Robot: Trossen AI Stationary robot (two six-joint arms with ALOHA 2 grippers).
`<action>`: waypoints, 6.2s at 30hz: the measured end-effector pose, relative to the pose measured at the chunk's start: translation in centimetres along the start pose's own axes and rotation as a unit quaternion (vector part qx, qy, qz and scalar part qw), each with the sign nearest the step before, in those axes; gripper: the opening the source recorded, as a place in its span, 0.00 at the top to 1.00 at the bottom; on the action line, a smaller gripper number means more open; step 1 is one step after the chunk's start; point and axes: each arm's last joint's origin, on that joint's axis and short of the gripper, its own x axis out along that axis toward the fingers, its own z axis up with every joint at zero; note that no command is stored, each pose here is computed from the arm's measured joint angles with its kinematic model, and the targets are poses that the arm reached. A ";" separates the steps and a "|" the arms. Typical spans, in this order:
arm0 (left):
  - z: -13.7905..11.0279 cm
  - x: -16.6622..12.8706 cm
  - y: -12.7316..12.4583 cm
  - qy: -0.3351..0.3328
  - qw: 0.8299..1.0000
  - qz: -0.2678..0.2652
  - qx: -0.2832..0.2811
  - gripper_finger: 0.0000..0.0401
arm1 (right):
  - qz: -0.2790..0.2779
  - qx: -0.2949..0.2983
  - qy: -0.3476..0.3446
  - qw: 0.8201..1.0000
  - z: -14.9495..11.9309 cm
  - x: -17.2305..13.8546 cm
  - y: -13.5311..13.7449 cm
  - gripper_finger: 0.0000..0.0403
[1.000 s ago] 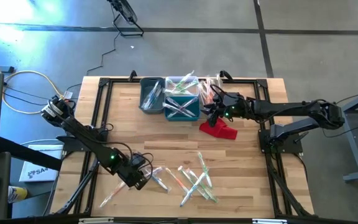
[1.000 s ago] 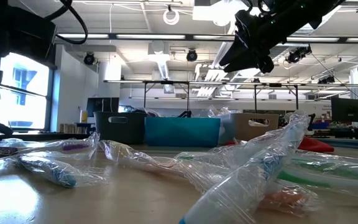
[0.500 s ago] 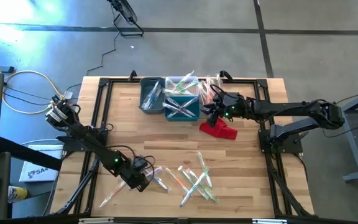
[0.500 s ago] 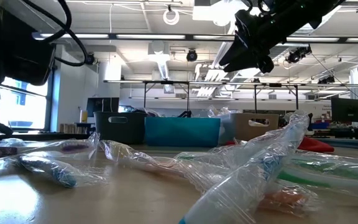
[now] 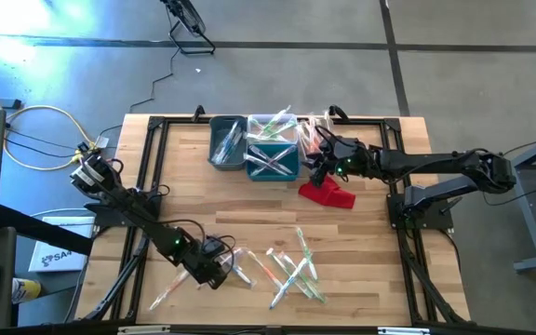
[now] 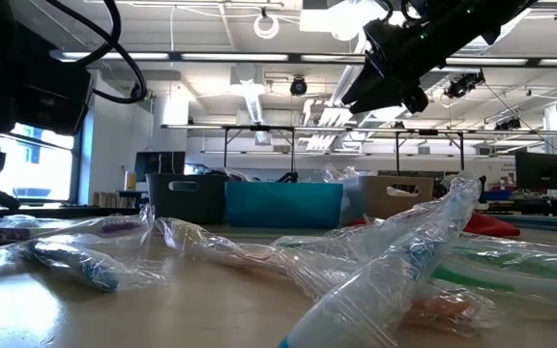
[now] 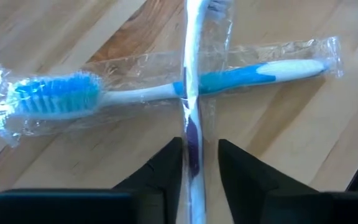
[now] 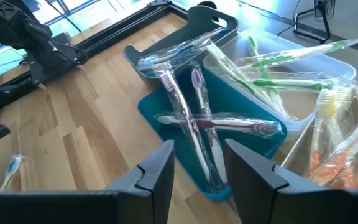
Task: Pick & Place Toothbrushes
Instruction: Put the purple toothbrush into the blue bin
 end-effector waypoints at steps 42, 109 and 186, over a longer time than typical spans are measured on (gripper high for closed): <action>0.8 -5.6 0.8 -0.024 0.999 0.014 0.037 0.98 | 0.003 0.001 0.003 1.000 0.0 0.0 0.0 0.67; 17.0 -14.0 3.8 -0.364 0.925 -0.081 0.072 0.98 | 0.020 -0.053 -0.049 0.997 1.0 0.0 0.4 0.67; 25.8 -12.5 6.5 -0.449 0.822 -0.228 0.267 0.98 | 0.224 -0.065 -0.143 0.962 1.9 3.8 2.4 0.67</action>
